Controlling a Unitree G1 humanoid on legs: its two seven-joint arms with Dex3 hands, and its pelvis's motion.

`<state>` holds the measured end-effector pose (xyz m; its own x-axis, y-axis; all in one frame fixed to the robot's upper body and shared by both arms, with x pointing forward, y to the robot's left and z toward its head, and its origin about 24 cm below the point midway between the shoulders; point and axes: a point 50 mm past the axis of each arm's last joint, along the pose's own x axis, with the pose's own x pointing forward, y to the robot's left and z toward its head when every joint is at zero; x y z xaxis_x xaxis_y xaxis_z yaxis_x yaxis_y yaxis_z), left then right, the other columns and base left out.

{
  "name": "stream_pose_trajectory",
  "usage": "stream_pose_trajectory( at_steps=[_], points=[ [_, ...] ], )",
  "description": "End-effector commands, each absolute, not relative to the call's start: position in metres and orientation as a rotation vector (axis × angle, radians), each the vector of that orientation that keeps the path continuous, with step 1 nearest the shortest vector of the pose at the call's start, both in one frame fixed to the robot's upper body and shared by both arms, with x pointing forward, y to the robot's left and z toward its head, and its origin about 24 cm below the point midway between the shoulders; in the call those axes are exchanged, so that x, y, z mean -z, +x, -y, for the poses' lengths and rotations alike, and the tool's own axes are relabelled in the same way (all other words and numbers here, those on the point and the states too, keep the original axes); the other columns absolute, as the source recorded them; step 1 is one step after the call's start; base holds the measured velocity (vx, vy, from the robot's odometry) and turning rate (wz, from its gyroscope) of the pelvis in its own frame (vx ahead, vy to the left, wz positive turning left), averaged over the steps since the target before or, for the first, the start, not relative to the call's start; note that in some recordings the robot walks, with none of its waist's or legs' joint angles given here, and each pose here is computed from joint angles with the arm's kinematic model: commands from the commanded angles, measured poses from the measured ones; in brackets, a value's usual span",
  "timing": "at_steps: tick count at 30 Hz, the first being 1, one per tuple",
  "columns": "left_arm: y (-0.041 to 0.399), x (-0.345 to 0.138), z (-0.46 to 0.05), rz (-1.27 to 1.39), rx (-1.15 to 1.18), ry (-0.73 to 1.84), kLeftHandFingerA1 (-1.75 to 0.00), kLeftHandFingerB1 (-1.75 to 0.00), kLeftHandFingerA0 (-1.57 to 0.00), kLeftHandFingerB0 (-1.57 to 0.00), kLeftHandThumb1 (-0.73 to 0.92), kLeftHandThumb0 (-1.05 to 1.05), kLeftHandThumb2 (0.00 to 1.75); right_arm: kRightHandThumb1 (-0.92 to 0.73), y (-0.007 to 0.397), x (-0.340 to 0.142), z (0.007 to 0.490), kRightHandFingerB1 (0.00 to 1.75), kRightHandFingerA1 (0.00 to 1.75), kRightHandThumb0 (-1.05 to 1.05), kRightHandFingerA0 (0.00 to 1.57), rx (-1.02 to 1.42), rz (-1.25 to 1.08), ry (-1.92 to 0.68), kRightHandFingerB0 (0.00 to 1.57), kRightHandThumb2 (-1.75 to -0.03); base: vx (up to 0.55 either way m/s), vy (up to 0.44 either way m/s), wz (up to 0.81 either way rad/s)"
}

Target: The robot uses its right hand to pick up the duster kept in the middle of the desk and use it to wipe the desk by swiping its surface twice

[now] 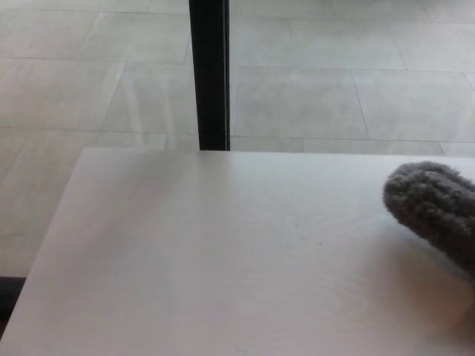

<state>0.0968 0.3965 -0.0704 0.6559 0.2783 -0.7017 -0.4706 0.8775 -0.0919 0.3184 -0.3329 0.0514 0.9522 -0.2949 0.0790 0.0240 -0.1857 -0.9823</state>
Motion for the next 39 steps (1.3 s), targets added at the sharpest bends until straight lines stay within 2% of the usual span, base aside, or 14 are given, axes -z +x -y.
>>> stream_pose_trajectory(
  at_steps=[1, 4, 5, 16, 17, 18, 19, 20, 23, 24, 30, 31, 37, 39],
  points=[
    [0.092, 0.065, -0.403, -0.711, -0.437, -0.284, -0.56, -0.41, -0.38, -0.38, 0.67, -0.51, 0.61, -0.76, 0.278, -0.054, 0.396, 0.86, 1.4, -0.38, 0.9, 0.439, -0.587, -1.652, 0.78, -0.64, 0.0, 0.0, 0.0],
    [0.094, 0.064, -0.403, -0.7, -0.439, -0.296, -0.6, -0.44, -0.38, -0.39, 0.66, -0.45, 0.64, -0.69, 0.277, -0.052, 0.396, 0.91, 1.46, -0.38, 0.91, 0.406, -0.619, -1.709, 0.8, -0.65, 0.0, 0.0, 0.0],
    [0.095, 0.064, -0.403, -0.702, -0.436, -0.29, -0.6, -0.43, -0.39, -0.39, 0.68, -0.46, 0.62, -0.72, 0.277, -0.051, 0.395, 1.07, 1.54, -0.39, 0.9, 0.413, -0.602, -1.711, 0.79, -0.67, 0.0, 0.0, 0.0],
    [0.101, 0.06, -0.406, -0.689, -0.432, -0.275, -0.6, -0.43, -0.39, -0.39, 0.65, -0.46, 0.64, -0.66, 0.313, -0.044, 0.344, 1.02, 1.66, -0.45, 0.83, 0.16, -0.426, -1.946, 0.77, -0.65, 0.0, 0.0, 0.0],
    [0.102, 0.059, -0.406, -0.686, -0.43, -0.277, -0.61, -0.44, -0.38, -0.38, 0.64, -0.46, 0.65, -0.51, 0.316, -0.043, 0.336, 1.11, 1.36, -0.49, 1.17, 0.134, -0.384, -1.994, 0.8, -0.95, 0.0, 0.0, 0.0],
    [0.103, 0.058, -0.406, -0.682, -0.427, -0.277, -0.62, -0.44, -0.38, -0.39, 0.65, -0.46, 0.66, -0.54, 0.318, -0.041, 0.331, 1.16, 1.4, -0.55, 1.19, 0.116, -0.355, -2.005, 0.81, -0.96, 0.0, 0.0, 0.0],
    [0.103, 0.058, -0.407, -0.681, -0.423, -0.263, -0.61, -0.43, -0.41, -0.41, 0.66, -0.48, 0.64, -0.74, 0.321, -0.039, 0.324, 1.54, 1.75, -0.54, 0.88, 0.08, -0.337, -1.999, 0.68, -0.62, 0.0, 0.0, 0.0],
    [0.104, 0.058, -0.407, -0.686, -0.422, -0.245, -0.61, -0.44, -0.41, -0.4, 0.65, -0.47, 0.64, -0.76, 0.325, -0.037, 0.316, 1.23, 1.75, -0.49, 0.86, 0.045, -0.329, -1.994, 0.69, -0.62, 0.0, 0.0, 0.0],
    [0.104, 0.057, -0.407, -0.681, -0.431, -0.263, -0.6, -0.43, -0.42, -0.42, 0.66, -0.47, 0.62, -0.84, 0.331, -0.029, 0.291, 1.2, 1.75, -0.41, 0.84, -0.08, -0.211, -2.094, 0.74, -0.64, 0.0, 0.0, 0.0],
    [0.105, 0.056, -0.408, -0.678, -0.425, -0.256, -0.6, -0.43, -0.41, -0.41, 0.67, -0.47, 0.64, -0.56, 0.333, -0.024, 0.279, 1.06, 1.32, -0.43, 1.13, -0.138, -0.199, -2.166, 0.8, -1.0, 0.0, 0.0, 0.0],
    [0.107, 0.056, -0.407, -0.672, -0.417, -0.26, -0.6, -0.44, -0.39, -0.39, 0.67, -0.44, 0.68, -0.56, 0.333, -0.012, 0.259, 1.09, 1.35, -0.46, 1.14, -0.194, -0.201, -2.235, 0.78, -0.98, 0.0, 0.0, 0.0],
    [0.107, 0.055, -0.407, -0.668, -0.407, -0.254, -0.6, -0.45, -0.37, -0.38, 0.67, -0.44, 0.69, -0.71, 0.333, -0.009, 0.257, 1.04, 1.71, -0.4, 0.83, -0.225, -0.213, -2.218, 0.75, -0.64, 0.0, 0.0, 0.0],
    [0.108, 0.052, -0.41, -0.663, -0.414, -0.237, -0.57, -0.44, -0.37, -0.38, 0.65, -0.48, 0.68, -0.68, 0.327, 0.01, 0.228, 0.95, 1.74, -0.47, 0.86, -0.309, -0.171, -2.257, 0.76, -0.6, 0.0, 0.0, 0.0],
    [0.108, 0.052, -0.411, -0.664, -0.419, -0.247, -0.59, -0.43, -0.37, -0.38, 0.65, -0.46, 0.66, -0.79, 0.326, 0.013, 0.213, 1.01, 1.72, -0.48, 0.88, -0.299, -0.11, -2.216, 0.73, -0.63, 0.0, 0.0, 0.0]
  ],
)
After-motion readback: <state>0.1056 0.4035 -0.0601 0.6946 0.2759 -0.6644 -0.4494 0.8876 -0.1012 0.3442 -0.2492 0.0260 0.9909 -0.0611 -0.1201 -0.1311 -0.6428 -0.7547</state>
